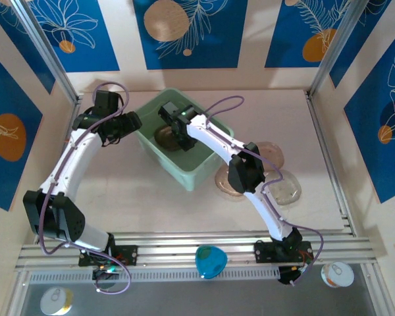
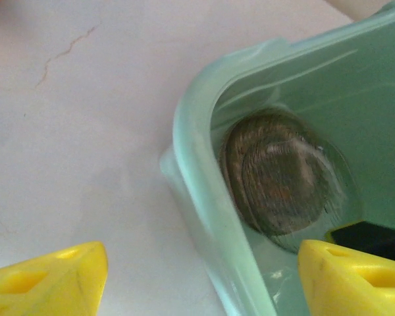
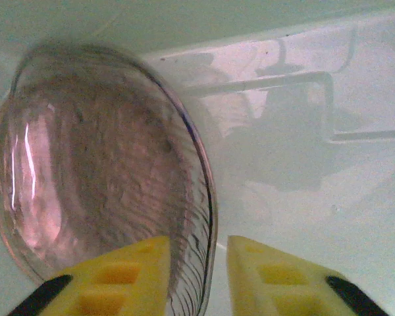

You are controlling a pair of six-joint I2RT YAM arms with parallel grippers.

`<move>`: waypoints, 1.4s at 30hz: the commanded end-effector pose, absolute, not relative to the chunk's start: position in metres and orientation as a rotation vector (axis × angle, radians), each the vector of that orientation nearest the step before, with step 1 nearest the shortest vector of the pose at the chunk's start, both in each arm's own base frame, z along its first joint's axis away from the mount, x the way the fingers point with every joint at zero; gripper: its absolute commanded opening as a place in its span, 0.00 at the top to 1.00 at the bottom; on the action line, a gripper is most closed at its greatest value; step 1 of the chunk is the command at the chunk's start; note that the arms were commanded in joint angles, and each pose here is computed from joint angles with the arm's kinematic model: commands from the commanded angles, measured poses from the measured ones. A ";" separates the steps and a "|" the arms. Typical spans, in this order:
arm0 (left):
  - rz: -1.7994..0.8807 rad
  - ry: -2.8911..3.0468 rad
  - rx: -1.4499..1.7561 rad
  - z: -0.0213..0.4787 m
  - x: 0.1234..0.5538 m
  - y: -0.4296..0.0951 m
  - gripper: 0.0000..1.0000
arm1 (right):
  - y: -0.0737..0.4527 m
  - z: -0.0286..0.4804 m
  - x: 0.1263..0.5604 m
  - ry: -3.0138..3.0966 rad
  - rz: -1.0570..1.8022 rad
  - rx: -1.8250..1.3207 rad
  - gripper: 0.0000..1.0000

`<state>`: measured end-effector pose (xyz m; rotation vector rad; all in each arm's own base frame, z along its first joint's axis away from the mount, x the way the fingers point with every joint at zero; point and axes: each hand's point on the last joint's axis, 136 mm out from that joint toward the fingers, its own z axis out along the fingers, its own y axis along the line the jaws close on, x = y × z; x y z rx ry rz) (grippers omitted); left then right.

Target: Place the plates into the plastic bin on the countertop

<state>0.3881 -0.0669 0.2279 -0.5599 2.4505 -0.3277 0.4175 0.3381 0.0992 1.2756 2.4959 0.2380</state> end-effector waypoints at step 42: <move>-0.472 2.548 -0.457 0.219 0.376 -0.096 0.23 | 0.120 0.204 0.272 2.639 0.385 0.838 0.46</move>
